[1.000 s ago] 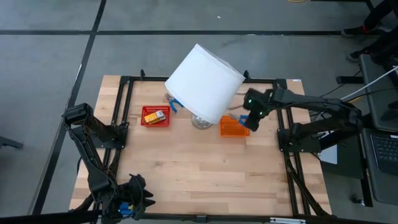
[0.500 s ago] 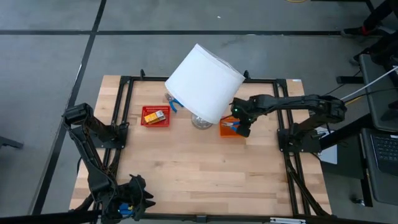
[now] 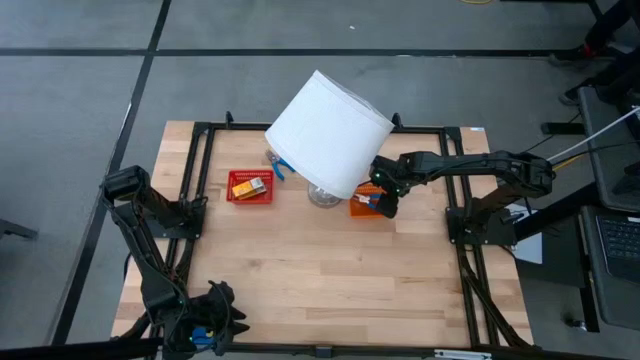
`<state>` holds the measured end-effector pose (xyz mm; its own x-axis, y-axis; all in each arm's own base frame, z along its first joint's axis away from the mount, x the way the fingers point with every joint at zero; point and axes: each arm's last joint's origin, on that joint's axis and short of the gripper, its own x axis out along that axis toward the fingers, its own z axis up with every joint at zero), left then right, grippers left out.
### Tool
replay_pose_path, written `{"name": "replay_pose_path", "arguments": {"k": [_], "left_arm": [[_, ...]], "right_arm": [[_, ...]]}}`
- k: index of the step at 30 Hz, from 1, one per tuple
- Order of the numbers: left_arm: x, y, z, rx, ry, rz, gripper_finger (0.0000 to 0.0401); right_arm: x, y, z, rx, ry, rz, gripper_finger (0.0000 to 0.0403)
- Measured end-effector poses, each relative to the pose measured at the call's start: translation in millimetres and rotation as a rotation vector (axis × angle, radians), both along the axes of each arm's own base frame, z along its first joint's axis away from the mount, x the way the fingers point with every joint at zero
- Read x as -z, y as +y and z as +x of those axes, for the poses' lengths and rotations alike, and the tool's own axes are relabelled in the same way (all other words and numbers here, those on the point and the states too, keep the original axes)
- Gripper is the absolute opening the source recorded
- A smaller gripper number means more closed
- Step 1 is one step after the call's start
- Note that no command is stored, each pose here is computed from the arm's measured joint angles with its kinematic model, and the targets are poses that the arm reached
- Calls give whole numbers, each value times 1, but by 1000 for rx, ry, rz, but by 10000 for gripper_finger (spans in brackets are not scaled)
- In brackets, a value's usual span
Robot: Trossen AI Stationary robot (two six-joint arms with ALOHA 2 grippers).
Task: Pick & Place School Supplies
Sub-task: Put the blue hole puncher into the orange bin
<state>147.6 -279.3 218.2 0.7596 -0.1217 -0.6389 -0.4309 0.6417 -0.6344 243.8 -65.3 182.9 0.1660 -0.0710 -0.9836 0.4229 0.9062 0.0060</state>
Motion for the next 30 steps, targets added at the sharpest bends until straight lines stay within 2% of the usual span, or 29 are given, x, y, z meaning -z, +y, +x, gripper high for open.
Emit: {"name": "replay_pose_path", "arguments": {"k": [2,5,9,13,17,21,24,27,30], "left_arm": [[0,0,0,0,0,1,168],[0,0,0,2,-1,4,168],[0,1,0,-9,-11,22,168],[0,4,1,-32,-42,64,168],[0,12,13,-46,-86,168,168],[4,37,36,-77,-15,327,168],[1,77,51,-318,58,369,168],[-15,127,55,-630,74,340,168],[-39,174,51,-843,78,312,168]], "right_arm": [[-1,0,-1,16,9,2,209],[-7,1,-5,33,-10,-8,211],[-32,6,-15,85,-125,-21,193],[-67,13,-39,199,-281,-13,175],[-101,32,-69,286,-479,47,169],[-125,54,-99,384,-661,117,168],[-136,66,-117,456,-785,140,168],[-141,74,-128,502,-856,138,168],[-142,80,-130,509,-884,123,168]]}}
